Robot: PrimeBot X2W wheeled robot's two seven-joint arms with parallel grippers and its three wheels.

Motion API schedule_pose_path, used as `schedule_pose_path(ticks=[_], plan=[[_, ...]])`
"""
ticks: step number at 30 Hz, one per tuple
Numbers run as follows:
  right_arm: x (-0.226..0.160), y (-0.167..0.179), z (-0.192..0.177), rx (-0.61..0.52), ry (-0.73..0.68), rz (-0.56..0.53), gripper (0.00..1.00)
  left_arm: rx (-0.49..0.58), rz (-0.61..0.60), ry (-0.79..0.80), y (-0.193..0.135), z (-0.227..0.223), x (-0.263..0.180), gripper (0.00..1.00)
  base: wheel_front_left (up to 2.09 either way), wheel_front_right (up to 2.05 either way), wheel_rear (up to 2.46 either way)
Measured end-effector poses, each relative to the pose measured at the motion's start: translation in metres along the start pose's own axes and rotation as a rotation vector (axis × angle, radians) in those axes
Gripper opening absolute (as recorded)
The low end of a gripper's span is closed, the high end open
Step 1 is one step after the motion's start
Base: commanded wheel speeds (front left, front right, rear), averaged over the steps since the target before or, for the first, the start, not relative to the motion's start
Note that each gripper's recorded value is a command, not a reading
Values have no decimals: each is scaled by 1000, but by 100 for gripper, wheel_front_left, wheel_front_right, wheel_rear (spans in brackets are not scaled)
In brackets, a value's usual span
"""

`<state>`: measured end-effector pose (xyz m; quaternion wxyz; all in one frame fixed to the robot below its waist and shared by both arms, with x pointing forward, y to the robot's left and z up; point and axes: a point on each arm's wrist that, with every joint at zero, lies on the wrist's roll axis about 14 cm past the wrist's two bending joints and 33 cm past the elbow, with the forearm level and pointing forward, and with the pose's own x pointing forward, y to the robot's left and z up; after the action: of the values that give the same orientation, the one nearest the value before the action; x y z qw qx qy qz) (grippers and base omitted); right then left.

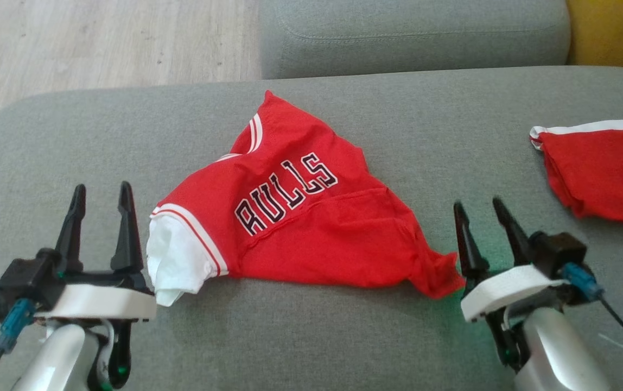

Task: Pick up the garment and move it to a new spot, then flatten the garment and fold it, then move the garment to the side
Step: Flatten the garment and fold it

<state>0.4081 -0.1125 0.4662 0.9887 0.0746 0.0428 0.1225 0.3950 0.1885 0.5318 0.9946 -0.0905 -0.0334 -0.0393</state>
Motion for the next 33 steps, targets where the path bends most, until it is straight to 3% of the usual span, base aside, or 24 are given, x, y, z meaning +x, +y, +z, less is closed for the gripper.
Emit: schedule_pose_path(ticks=[7,20,21,22,23,28,33], plan=[[-5,5,-60,-22,260,21,100,-8,-22,16,-4,-12,0,100,0,0,0],[6,38,-105,-99,476,164,100,-20,-11,41,2,-27,8,100,0,0,0],[8,40,-105,-110,484,172,59,-18,-11,42,3,-28,8,100,0,0,0],[10,40,-105,-119,489,178,5,-20,-11,43,3,-29,8,100,0,0,0],[10,41,-105,-128,493,182,0,-22,-10,44,3,-29,8,100,0,0,0],[13,34,-100,-158,486,178,0,-21,-10,30,4,-26,10,100,0,0,0],[35,-18,-64,-279,415,96,0,-30,-17,19,1,-24,12,100,0,0,0]])
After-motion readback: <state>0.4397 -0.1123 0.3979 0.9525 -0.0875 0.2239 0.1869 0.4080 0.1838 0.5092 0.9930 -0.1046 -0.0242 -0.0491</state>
